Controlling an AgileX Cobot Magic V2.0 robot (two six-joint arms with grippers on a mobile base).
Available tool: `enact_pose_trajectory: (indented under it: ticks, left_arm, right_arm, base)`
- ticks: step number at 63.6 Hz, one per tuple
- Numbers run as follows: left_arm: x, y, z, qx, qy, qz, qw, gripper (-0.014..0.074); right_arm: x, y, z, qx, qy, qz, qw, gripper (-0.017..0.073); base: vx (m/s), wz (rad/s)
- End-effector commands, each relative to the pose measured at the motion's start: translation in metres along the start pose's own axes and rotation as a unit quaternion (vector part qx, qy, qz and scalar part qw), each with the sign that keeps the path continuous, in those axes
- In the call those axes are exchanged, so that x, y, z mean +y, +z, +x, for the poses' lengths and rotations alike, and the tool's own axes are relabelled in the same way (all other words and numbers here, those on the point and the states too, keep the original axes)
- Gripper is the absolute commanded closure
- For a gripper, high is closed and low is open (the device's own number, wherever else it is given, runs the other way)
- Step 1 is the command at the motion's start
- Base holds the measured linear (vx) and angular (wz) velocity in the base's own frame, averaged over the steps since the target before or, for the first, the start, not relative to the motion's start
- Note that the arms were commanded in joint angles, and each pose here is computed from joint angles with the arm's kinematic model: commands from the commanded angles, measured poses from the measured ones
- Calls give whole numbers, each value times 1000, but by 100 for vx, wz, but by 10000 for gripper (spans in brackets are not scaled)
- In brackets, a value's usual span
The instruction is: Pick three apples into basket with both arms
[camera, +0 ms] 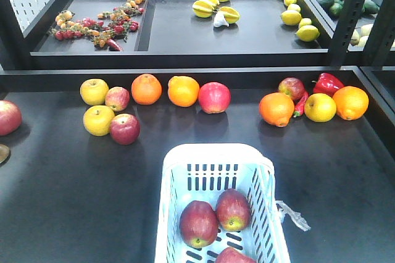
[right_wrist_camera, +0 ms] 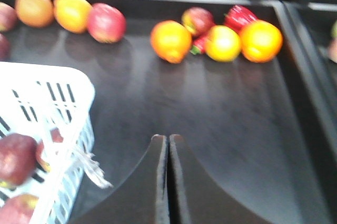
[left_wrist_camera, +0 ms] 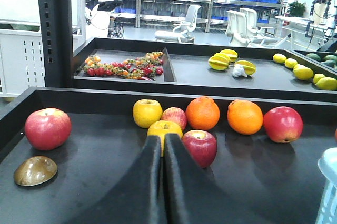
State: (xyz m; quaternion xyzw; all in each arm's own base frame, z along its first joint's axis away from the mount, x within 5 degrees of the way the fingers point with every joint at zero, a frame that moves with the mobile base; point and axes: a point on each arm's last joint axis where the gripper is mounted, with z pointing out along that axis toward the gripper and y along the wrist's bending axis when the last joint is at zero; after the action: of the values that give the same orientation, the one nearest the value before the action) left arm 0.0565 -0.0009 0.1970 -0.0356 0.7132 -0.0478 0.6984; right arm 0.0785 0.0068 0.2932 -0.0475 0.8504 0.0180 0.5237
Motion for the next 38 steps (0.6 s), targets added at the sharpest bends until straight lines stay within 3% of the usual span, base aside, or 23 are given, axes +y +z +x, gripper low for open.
enact_pose_trajectory:
  ticks: [1,6,16,35,38]
  left_arm:
    - [0,0,0,-36,-9,5,999,600]
    - [0,0,0,-36,-9,5,999,600]
    - [0,0,0,-36,-9,5,999,600]
    - [0,0,0,-36,-9,5,999,600]
    - [0,0,0,-35,-9,5,999,600]
  right_arm:
    - [3,4,5,-91,-4,-16,996,568]
    - [3,8,21,-126,15,-21,992,568]
    - [-1,15,56,-169,66,7,983,568]
    - [0,23,96,-252,72,4,965,568]
    - [0,24,96,-247,66,6,967,568]
  base:
    - [0,0]
    - [0,0]
    - [0,0]
    - [0,0]
    - [0,0]
